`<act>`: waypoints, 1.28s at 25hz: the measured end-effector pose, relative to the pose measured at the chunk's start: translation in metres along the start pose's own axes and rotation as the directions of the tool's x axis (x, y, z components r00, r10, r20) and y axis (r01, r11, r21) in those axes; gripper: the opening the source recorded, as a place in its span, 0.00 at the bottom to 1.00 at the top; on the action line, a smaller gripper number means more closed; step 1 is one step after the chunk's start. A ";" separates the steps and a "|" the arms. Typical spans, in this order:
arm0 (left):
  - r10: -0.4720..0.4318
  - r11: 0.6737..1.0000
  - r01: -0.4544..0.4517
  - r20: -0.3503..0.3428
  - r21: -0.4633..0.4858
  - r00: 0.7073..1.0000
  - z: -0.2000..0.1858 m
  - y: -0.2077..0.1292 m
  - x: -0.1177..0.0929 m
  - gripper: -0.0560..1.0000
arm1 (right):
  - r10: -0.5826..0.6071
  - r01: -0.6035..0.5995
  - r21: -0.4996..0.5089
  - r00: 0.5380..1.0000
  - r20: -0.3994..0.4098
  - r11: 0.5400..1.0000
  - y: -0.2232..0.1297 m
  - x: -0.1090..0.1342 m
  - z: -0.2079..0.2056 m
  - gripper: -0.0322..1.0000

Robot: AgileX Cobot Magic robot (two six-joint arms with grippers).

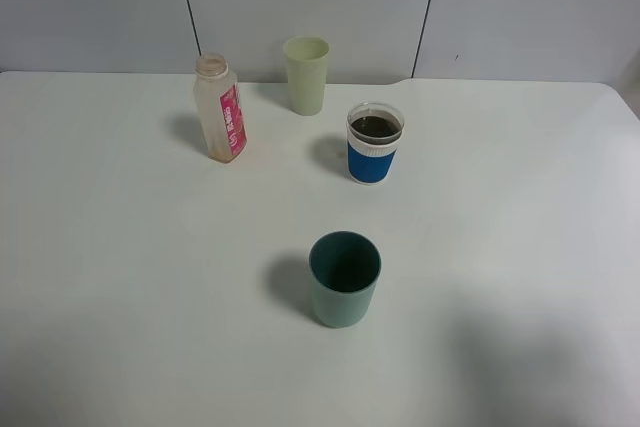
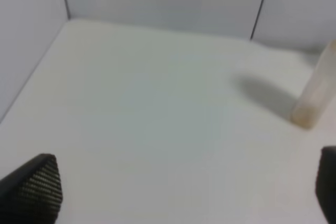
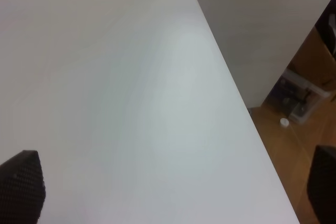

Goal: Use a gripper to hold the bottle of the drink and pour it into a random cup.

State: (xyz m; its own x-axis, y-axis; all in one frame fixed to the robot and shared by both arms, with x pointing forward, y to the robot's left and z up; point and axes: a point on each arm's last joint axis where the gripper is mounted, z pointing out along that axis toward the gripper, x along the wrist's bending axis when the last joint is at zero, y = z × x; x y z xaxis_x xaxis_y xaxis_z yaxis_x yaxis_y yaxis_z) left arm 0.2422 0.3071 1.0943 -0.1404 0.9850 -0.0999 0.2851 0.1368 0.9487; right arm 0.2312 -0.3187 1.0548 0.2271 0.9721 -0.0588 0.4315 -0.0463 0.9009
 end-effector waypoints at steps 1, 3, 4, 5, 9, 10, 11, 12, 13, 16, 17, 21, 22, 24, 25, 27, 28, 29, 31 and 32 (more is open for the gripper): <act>-0.001 1.000 0.001 -0.003 0.013 1.000 -0.002 -0.003 0.001 0.93 | 0.000 0.000 0.000 1.000 0.000 1.000 0.000 0.000 0.000 1.00; -0.001 0.998 0.002 -0.012 0.059 1.000 -0.005 -0.009 0.002 0.93 | 0.000 0.000 0.000 1.000 0.000 1.000 0.000 0.000 0.000 1.00; -0.002 0.997 0.003 -0.016 0.080 1.000 -0.007 -0.012 0.002 0.93 | 0.000 0.000 0.000 1.000 0.000 1.000 0.000 0.000 0.000 1.00; -0.002 0.996 0.003 -0.018 0.091 1.000 -0.007 -0.014 0.003 0.93 | 0.000 0.000 0.000 1.000 0.000 1.000 0.000 0.000 0.000 1.00; -0.006 0.990 0.008 -0.015 0.138 1.000 0.001 -0.030 0.003 0.93 | 0.000 0.000 0.000 1.000 0.000 1.000 0.000 0.000 0.000 1.00; -0.012 0.987 0.013 -0.009 0.158 1.000 0.003 -0.037 0.003 0.93 | 0.000 0.000 0.000 1.000 0.000 1.000 0.000 0.000 0.000 1.00; -0.016 0.986 0.017 -0.008 0.167 1.000 0.004 -0.040 0.003 0.93 | 0.000 0.000 0.000 1.000 0.000 1.000 0.000 0.000 0.000 1.00; -0.018 0.987 0.018 -0.006 0.163 1.000 0.003 -0.041 0.003 0.93 | 0.000 0.000 0.000 1.000 0.000 1.000 0.000 0.000 0.000 1.00; -0.019 0.988 0.020 -0.007 0.156 1.000 0.003 -0.041 0.003 0.93 | 0.000 0.000 0.000 1.000 0.000 1.000 0.000 0.000 0.000 1.00; -0.023 0.988 0.025 -0.012 0.154 1.000 0.002 -0.041 0.002 0.93 | 0.000 0.000 0.000 1.000 0.000 1.000 0.000 0.000 0.000 1.00; -0.025 0.988 0.027 -0.013 0.155 1.000 0.003 -0.041 0.002 0.93 | 0.000 0.000 0.000 1.000 0.000 1.000 0.000 0.000 0.000 1.00; -0.023 0.988 0.025 -0.011 0.155 1.000 0.003 -0.041 0.002 0.93 | 0.000 0.000 0.000 1.000 0.000 1.000 0.000 0.000 0.000 1.00; -0.023 0.988 0.025 -0.011 0.155 1.000 0.003 -0.041 0.002 0.93 | 0.000 0.000 0.000 1.000 0.000 1.000 0.000 0.000 0.000 1.00; -0.024 0.988 0.025 -0.010 0.155 1.000 0.003 -0.041 0.002 0.93 | 0.000 0.000 0.000 1.000 0.000 1.000 0.000 0.000 0.000 1.00; -0.025 0.988 0.026 -0.010 0.155 1.000 0.003 -0.041 0.002 0.93 | 0.000 0.000 0.000 1.000 0.000 1.000 0.000 0.000 0.000 1.00; -0.025 0.988 0.026 -0.010 0.155 1.000 0.003 -0.041 0.002 0.93 | 0.000 0.000 0.000 1.000 0.000 1.000 0.000 0.000 0.000 1.00; -0.025 0.988 0.026 -0.010 0.155 1.000 0.003 -0.041 0.002 0.93 | 0.000 0.000 0.000 1.000 0.000 1.000 0.000 0.000 0.000 1.00; -0.025 0.988 0.026 -0.010 0.155 1.000 0.003 -0.041 0.002 0.93 | 0.000 0.000 0.000 1.000 0.000 1.000 0.000 0.000 0.000 1.00; -0.025 0.988 0.026 -0.010 0.155 1.000 0.003 -0.041 0.002 0.93 | 0.000 0.000 0.000 1.000 0.000 1.000 0.000 0.000 0.000 1.00; -0.025 0.988 0.026 -0.010 0.155 1.000 0.003 -0.041 0.002 0.93 | 0.000 0.000 0.000 1.000 0.000 1.000 0.000 0.000 0.000 1.00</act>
State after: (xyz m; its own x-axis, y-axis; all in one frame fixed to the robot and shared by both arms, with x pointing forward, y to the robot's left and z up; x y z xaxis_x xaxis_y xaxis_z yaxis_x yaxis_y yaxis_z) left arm 0.2326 0.3033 1.0542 -0.1567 0.9803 -0.1203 0.4251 0.1769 0.8877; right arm 0.2312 -0.3187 1.0548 0.2271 0.9721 -0.0588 0.4315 -0.0463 0.9009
